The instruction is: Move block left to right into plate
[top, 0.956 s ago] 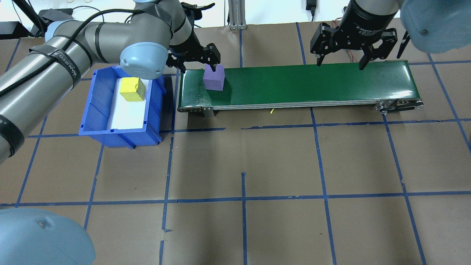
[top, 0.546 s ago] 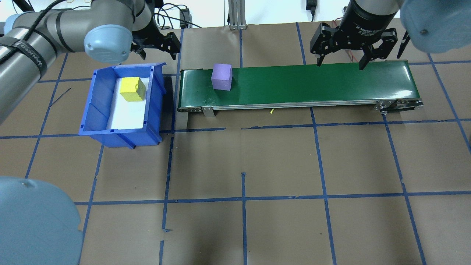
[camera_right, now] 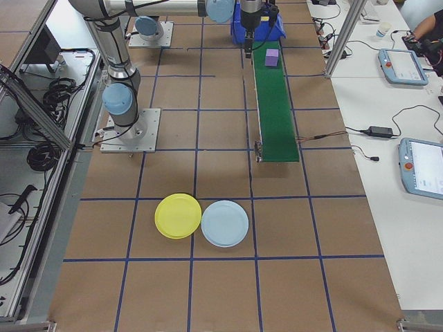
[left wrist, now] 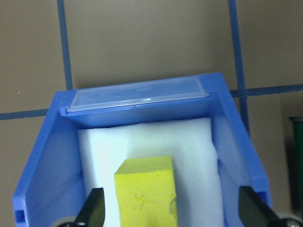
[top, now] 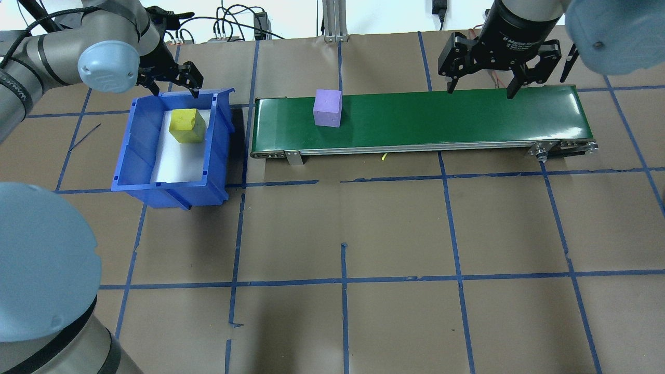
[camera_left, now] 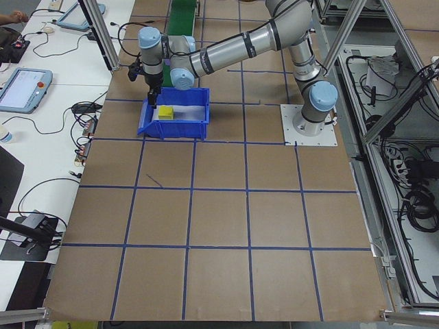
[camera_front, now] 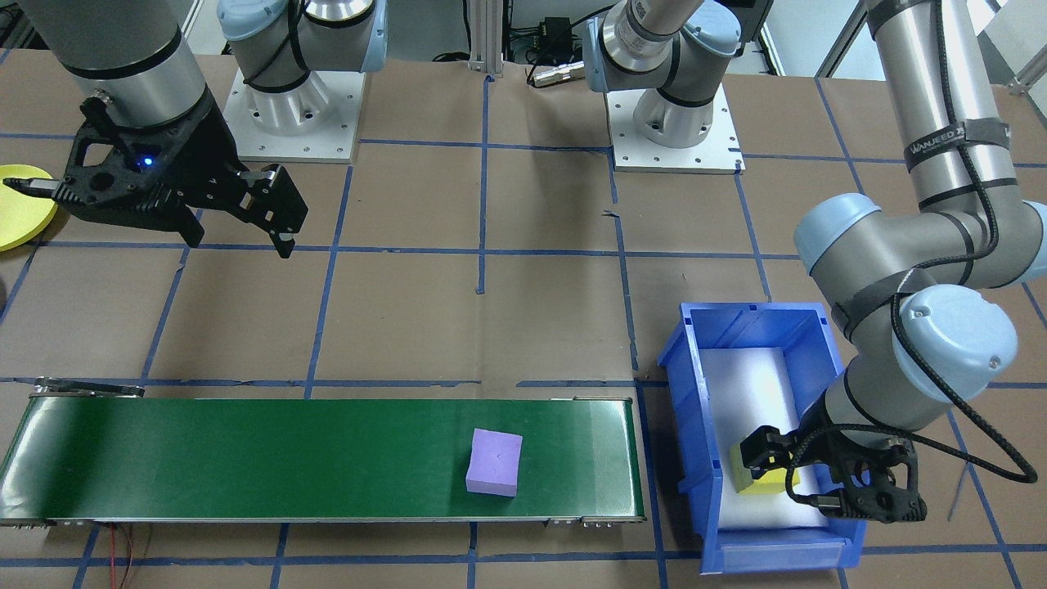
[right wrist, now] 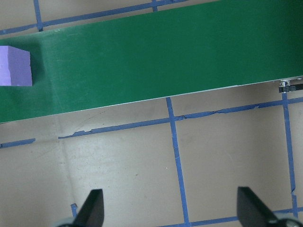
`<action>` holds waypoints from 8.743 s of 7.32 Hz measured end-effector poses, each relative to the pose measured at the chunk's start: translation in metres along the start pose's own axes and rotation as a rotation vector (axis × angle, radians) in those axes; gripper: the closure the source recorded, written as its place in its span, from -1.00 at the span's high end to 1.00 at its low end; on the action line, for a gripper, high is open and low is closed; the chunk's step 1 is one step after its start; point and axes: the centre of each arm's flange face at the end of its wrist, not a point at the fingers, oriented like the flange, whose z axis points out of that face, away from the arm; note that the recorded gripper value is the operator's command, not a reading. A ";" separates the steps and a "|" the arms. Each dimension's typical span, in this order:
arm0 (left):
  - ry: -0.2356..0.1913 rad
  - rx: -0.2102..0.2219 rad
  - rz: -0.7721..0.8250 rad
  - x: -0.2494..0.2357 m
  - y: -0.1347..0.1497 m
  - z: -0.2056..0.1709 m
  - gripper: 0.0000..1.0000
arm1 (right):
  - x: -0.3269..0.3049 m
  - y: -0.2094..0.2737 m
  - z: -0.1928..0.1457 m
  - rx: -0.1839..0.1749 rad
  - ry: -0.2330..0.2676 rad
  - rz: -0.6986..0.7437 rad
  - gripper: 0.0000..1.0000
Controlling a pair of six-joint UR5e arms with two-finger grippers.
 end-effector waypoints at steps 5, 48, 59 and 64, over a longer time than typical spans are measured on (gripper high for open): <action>0.023 -0.057 -0.029 -0.002 0.014 0.064 -0.46 | 0.000 0.000 0.000 0.000 0.000 0.001 1.00; 0.005 -0.052 -0.072 0.110 0.195 -0.270 1.00 | 0.233 -0.176 0.230 0.007 -0.029 0.078 -0.39; 0.006 -0.049 -0.083 0.110 0.195 -0.271 1.00 | 0.655 0.014 0.255 0.006 -0.045 -0.137 1.00; 0.006 -0.048 -0.082 0.110 0.195 -0.271 1.00 | 0.599 -0.021 0.190 0.056 -0.007 -0.161 1.00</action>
